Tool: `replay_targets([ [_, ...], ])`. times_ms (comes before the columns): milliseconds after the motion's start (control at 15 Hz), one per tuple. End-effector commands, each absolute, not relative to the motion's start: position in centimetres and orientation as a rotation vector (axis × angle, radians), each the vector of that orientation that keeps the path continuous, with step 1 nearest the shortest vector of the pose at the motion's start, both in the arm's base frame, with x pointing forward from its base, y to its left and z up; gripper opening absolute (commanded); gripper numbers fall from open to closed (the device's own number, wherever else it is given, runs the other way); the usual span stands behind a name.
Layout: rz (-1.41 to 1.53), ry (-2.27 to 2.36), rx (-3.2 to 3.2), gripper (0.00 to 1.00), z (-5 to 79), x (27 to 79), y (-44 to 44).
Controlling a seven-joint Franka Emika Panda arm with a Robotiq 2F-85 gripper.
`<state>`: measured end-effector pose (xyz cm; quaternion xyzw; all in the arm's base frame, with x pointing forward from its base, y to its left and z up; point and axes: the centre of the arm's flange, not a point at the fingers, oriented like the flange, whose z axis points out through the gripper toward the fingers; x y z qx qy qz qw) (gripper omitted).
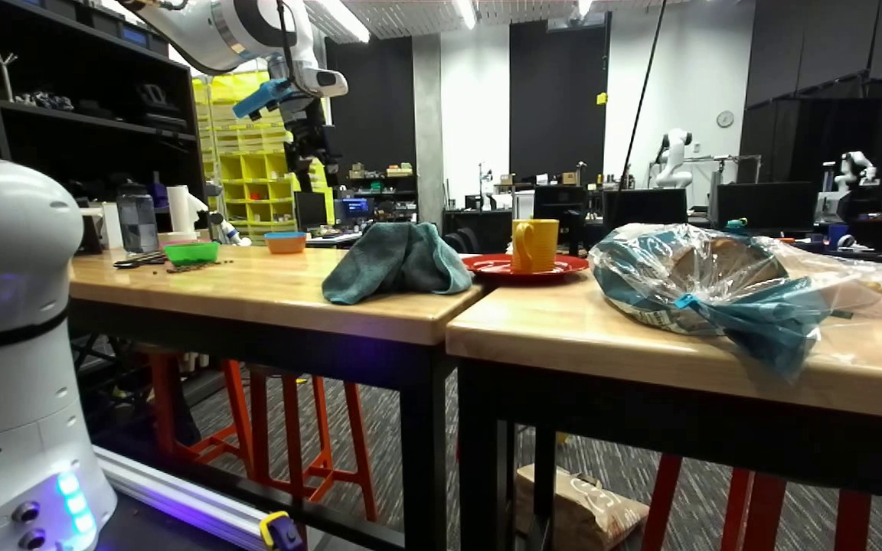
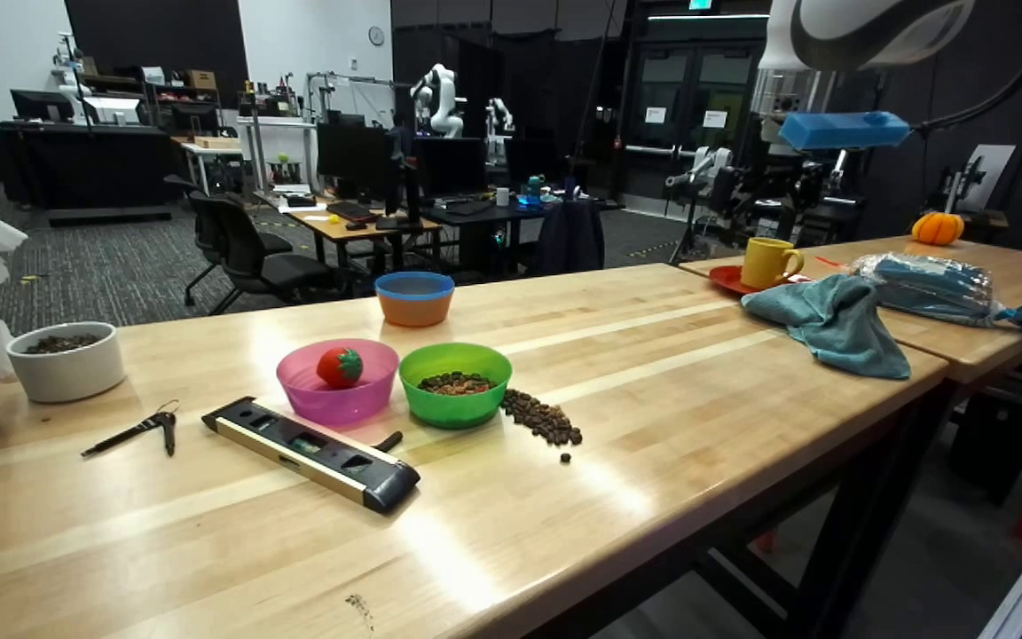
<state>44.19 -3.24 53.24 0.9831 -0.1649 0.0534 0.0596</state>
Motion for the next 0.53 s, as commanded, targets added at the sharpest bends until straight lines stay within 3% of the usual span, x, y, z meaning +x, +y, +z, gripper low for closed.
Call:
replay_targets([
  [0, 0.149, -0.293, 3.006, 1.0, 53.2, 43.7, -0.4],
  [467, 0.111, -0.069, 3.007, 1.0, 51.5, 42.7, 6.9],
])
